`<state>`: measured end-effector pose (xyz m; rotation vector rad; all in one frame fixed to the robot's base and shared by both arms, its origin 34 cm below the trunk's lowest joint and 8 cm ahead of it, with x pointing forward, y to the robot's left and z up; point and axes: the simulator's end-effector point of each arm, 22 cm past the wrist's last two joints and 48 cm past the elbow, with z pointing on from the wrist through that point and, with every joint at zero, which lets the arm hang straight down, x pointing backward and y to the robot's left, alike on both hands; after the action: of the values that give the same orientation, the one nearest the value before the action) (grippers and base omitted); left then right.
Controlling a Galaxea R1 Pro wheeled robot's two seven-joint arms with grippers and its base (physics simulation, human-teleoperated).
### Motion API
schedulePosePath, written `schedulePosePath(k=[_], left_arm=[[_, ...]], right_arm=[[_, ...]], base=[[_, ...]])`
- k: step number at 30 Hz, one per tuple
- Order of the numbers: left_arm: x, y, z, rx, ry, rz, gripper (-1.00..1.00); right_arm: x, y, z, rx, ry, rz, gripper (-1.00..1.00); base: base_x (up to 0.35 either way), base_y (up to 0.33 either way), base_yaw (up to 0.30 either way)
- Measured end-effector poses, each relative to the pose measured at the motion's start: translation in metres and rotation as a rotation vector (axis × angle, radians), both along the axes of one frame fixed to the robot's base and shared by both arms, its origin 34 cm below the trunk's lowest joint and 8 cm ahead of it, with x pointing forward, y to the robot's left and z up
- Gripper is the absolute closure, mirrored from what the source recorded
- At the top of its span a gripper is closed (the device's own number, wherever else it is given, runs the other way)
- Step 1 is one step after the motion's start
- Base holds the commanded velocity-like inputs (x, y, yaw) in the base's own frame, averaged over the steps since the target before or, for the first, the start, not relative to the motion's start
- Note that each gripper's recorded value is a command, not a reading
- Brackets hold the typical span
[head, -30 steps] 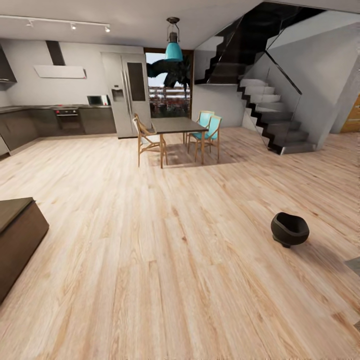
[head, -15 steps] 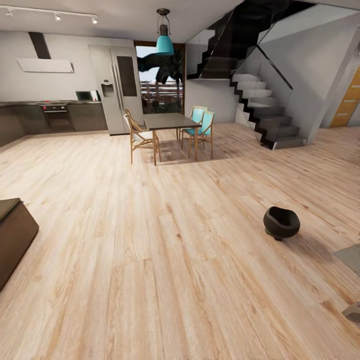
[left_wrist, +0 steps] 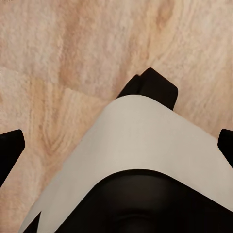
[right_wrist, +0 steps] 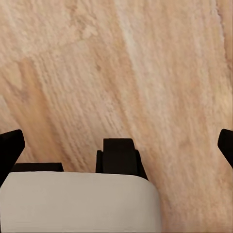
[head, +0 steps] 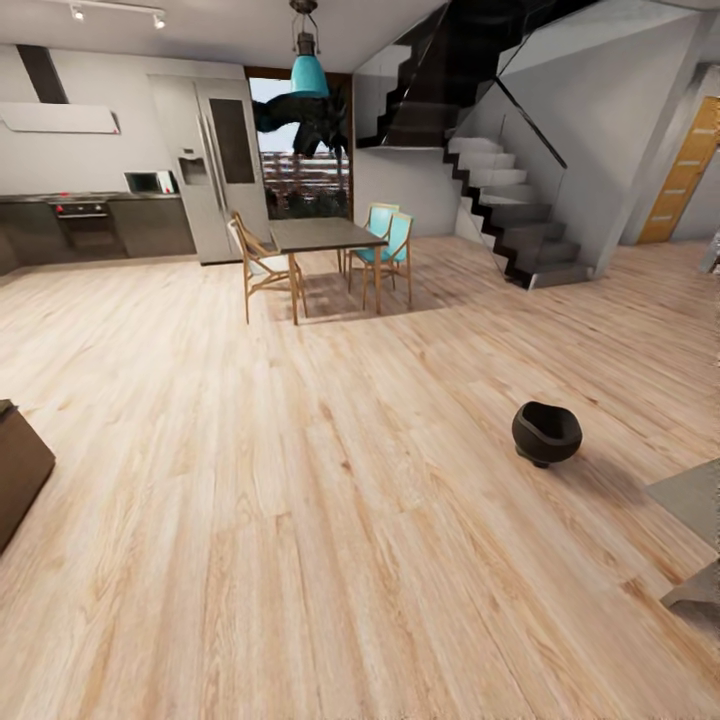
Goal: Place each of the two pumpkins and all three candles from the living room inside a cabinet in the living room (use any cabinet), then make sure every cabinet is closed, and position the cauldron so it is next to a table in the living room.
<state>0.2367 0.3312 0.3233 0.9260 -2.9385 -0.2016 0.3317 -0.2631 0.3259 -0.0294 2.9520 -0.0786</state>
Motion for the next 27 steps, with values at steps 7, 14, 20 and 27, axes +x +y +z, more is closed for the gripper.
schedulePosePath(k=[7,14,20,27], left_arm=[[-0.0042,-0.0006,-0.0012,-0.001,0.011,0.0,-1.0],[-0.007,-0.0002,-0.0019,0.0,0.018,0.0,-1.0],[-0.0071,0.0001,-0.0019,0.0,0.018,0.0,-1.0],[-0.0072,0.0002,-0.0019,0.0,0.018,0.0,-1.0]], right_arm=[[-0.0037,0.0,-0.0021,0.0,0.01,0.0,-1.0],[-0.0068,0.0,-0.0036,0.0,0.018,0.0,-1.0],[-0.007,0.0,-0.0036,0.0,0.018,0.0,-1.0],[-0.0069,-0.0006,-0.0036,-0.001,0.018,0.0,-1.0]], base=[[0.0,0.0,-0.133],[0.0,0.0,-0.219],[0.0,0.0,-0.292],[0.001,0.0,-0.156]])
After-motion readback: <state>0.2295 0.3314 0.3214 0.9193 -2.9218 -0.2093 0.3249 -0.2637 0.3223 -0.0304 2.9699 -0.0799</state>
